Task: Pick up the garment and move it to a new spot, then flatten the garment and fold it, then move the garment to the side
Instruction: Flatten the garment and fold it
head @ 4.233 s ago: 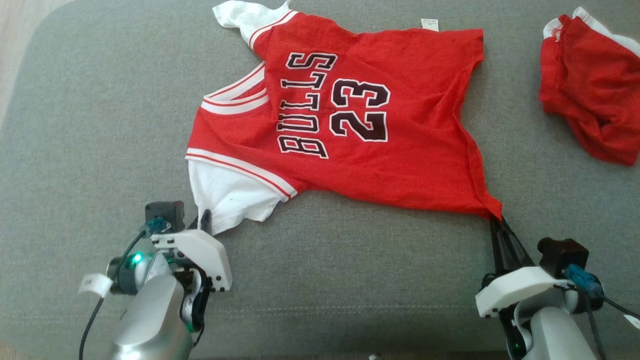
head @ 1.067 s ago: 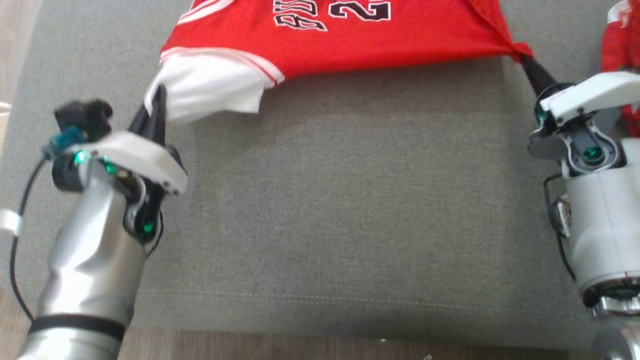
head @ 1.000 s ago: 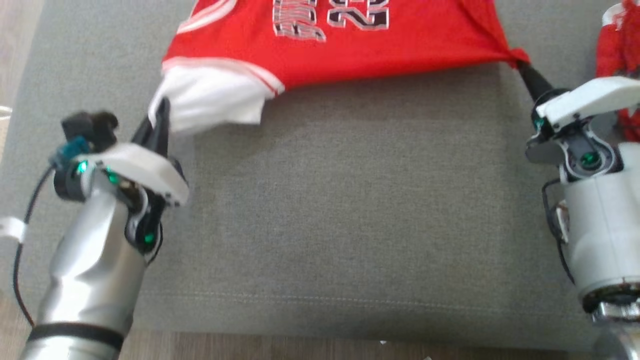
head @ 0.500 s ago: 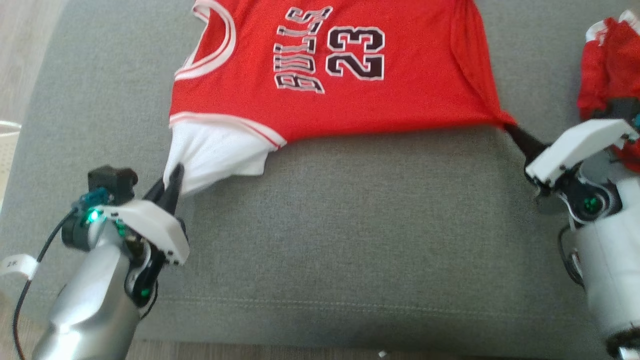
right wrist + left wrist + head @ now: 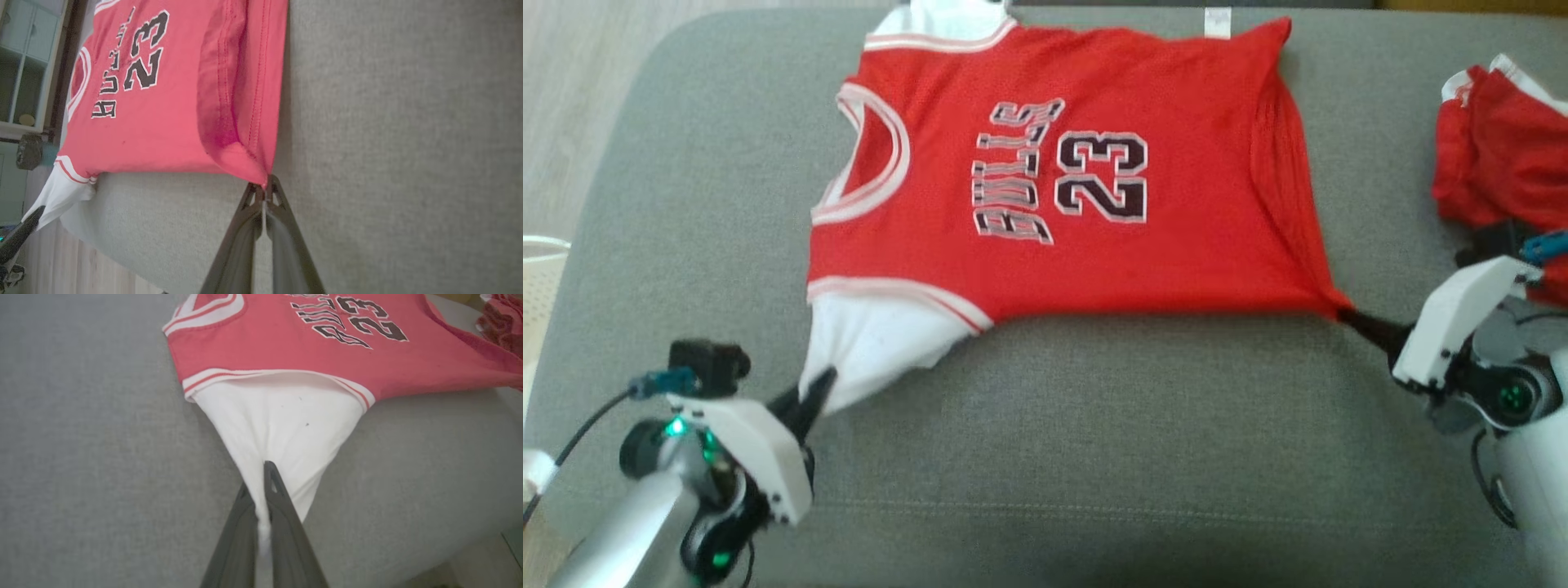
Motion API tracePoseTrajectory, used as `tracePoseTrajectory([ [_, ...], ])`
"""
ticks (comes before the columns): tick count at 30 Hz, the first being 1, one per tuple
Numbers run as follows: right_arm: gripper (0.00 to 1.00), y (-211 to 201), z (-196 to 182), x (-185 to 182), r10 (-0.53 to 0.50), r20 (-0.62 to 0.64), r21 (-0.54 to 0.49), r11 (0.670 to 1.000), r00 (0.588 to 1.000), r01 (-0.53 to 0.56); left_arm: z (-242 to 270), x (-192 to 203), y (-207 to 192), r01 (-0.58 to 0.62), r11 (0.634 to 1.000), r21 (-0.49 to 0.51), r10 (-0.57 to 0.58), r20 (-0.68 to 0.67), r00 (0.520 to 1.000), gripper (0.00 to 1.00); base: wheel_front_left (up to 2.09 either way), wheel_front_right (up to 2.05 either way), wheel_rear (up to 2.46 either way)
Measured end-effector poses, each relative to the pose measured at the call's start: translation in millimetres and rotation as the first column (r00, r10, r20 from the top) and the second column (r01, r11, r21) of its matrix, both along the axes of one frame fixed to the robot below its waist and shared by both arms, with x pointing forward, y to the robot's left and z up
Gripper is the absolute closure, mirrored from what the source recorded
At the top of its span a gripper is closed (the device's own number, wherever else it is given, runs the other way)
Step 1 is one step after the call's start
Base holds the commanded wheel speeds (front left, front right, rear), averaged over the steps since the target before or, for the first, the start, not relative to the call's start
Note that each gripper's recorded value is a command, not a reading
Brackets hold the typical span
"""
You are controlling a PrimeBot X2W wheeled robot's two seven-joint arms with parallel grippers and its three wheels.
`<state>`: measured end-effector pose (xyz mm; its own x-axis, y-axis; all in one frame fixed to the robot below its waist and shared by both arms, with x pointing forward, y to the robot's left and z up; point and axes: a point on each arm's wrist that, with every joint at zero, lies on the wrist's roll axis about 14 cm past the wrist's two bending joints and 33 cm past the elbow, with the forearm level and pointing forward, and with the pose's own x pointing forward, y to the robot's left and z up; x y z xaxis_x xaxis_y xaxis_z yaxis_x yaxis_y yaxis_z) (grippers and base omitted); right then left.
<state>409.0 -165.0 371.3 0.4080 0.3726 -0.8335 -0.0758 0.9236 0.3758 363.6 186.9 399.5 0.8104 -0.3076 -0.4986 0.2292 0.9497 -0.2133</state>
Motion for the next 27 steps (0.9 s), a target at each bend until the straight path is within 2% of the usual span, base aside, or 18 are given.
tracePoseTrajectory([
  [8, 1.00, -1, -8, -50, 0.091, -0.160, -0.009, 0.996, 0.983, -0.093, 5, -44, 7, 0.069, 0.997, -0.028, -0.071, -0.106, 0.992, 1.00, 0.00, 0.00, 0.00],
  [13, 1.00, -9, -4, -71, 0.124, -0.212, -0.026, 0.991, 0.969, -0.133, 8, -70, -2, 0.113, 0.990, -0.084, -0.126, -0.169, 0.978, 1.00, 0.00, 0.00, 0.00],
  [20, 1.00, -13, -5, -104, 0.160, -0.302, -0.008, 0.985, 0.940, -0.170, 9, -96, 0, 0.149, 0.983, -0.107, -0.171, -0.247, 0.954, 1.00, 0.00, 0.00, 0.00],
  [23, 1.00, -14, -2, -109, 0.162, -0.307, 0.002, 0.986, 0.938, -0.170, 13, -99, 0, 0.157, 0.980, -0.120, -0.182, -0.251, 0.951, 1.00, 0.00, 0.00, 0.00],
  [27, 1.00, -12, 10, -95, 0.143, -0.249, 0.018, 0.990, 0.958, -0.143, 17, -95, 1, 0.163, 0.980, -0.114, -0.186, -0.244, 0.952, 1.00, 0.00, 0.00, 0.00],
])
